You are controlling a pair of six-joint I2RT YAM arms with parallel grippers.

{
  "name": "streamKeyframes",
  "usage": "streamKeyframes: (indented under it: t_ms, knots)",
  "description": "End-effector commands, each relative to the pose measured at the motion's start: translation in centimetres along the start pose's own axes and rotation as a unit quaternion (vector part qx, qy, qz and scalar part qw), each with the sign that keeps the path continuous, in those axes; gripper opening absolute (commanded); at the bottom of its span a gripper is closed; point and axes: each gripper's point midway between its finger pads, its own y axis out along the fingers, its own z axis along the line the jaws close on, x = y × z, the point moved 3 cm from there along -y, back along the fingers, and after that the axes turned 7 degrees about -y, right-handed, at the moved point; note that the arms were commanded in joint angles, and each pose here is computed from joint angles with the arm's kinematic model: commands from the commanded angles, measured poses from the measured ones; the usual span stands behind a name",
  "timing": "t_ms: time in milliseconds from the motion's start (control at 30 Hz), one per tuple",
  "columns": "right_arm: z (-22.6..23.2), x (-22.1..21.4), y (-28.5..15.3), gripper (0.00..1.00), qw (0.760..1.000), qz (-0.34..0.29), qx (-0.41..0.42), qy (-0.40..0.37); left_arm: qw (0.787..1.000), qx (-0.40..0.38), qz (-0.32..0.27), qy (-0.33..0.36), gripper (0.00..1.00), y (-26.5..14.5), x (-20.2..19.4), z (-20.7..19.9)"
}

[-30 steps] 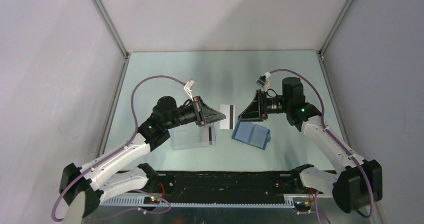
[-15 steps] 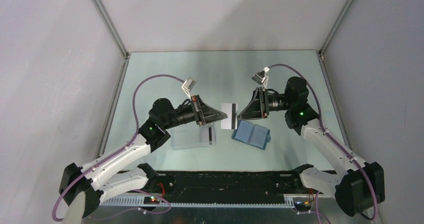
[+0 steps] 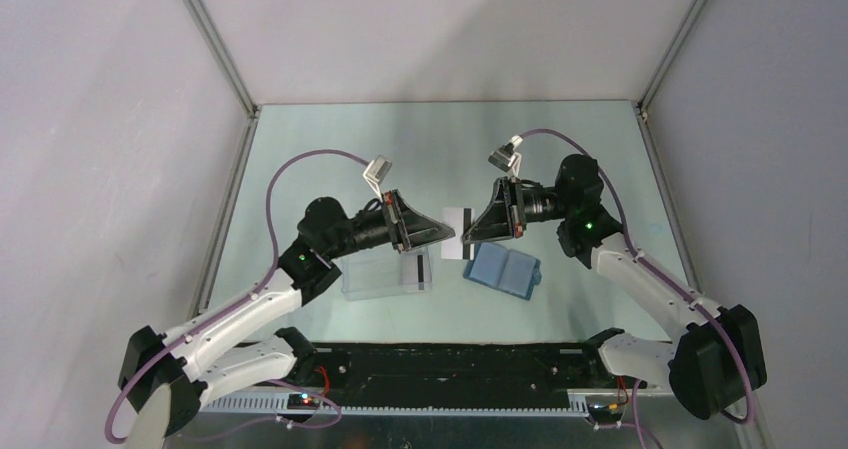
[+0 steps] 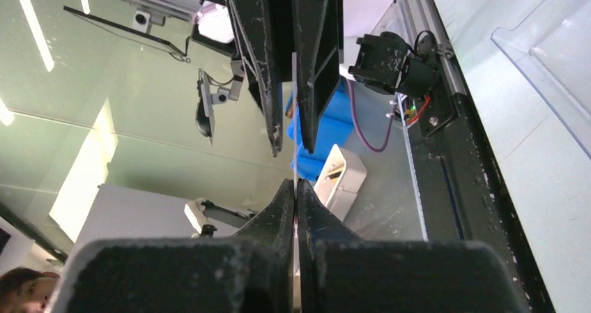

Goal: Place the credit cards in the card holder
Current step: Insert the credit card into the card holder.

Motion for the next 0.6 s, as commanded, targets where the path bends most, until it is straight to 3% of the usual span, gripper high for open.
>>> streamKeyframes:
  t_ms: [0, 67, 200, 367, 567]
  knots:
    - [0.2, 0.1, 0.1, 0.00, 1.000, -0.004, 0.002, -0.027, 1.000, -0.014, 0.004, 0.004, 0.46, -0.1, -0.1, -0.2]
    - [-0.2, 0.1, -0.3, 0.00, 0.999, -0.010, -0.010, -0.029, 1.000, -0.009, 0.001, 0.001, 0.63, -0.1, -0.1, 0.1]
    - [-2.7, -0.2, -2.1, 0.00, 0.996, -0.037, -0.081, -0.022, 1.000, 0.011, -0.024, -0.005, 0.75, 0.0, 0.3, 1.4]
    - [-7.3, -1.8, -5.7, 0.00, 0.973, -0.071, -0.218, 0.012, 0.996, 0.071, -0.052, -0.026, 0.76, 1.1, 1.1, 5.2]
    - [-12.6, -4.3, -9.5, 0.00, 0.942, -0.119, -0.306, 0.074, 0.984, 0.163, -0.039, -0.058, 0.69, 3.3, 0.8, 10.9]
